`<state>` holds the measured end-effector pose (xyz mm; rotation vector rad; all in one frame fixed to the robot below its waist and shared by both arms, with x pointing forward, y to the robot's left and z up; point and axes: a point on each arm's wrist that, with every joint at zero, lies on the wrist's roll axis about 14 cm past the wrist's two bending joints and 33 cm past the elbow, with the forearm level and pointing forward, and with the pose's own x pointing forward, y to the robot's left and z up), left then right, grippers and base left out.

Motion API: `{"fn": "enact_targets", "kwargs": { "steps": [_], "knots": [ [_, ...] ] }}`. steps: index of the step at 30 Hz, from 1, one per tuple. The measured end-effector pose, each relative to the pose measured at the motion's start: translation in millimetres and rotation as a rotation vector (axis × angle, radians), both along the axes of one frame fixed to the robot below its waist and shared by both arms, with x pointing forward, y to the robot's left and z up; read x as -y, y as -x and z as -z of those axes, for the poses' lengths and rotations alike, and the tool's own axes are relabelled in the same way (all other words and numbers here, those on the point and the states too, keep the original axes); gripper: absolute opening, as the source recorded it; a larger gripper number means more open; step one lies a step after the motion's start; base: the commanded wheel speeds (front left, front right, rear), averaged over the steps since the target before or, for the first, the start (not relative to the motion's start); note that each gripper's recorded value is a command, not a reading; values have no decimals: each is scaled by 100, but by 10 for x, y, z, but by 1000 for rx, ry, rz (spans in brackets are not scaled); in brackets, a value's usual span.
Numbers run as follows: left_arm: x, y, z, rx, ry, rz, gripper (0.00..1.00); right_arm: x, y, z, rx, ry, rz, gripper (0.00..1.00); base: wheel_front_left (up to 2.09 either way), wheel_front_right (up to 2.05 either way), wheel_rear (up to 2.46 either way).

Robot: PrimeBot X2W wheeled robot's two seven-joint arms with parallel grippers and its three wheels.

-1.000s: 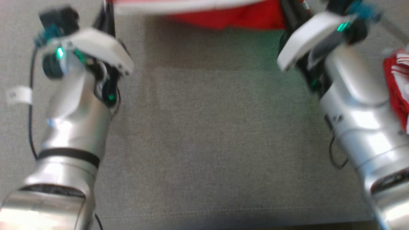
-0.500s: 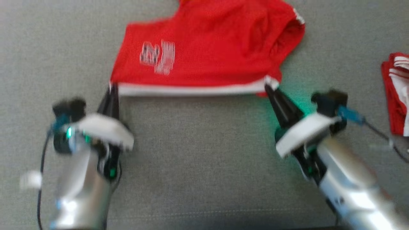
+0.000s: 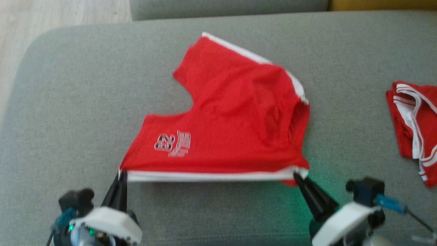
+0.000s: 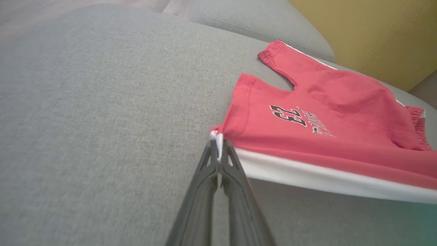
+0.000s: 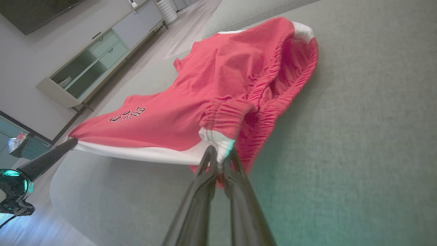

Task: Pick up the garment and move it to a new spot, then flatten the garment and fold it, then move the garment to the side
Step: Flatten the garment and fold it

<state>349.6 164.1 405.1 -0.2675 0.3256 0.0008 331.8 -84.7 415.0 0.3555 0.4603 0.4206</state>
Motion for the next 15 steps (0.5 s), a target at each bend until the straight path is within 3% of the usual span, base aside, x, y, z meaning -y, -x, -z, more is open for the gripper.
{"fn": "enact_targets", "kwargs": {
  "steps": [7,15],
  "knots": [
    [-81,313,-170,-35,-18,-22,0,-35,400,-64,-83,-15,19,0,0,0,0],
    [-9,-93,-345,-40,-27,67,0,-58,208,-160,-94,-49,46,0,0,0,0]
  ]
}}
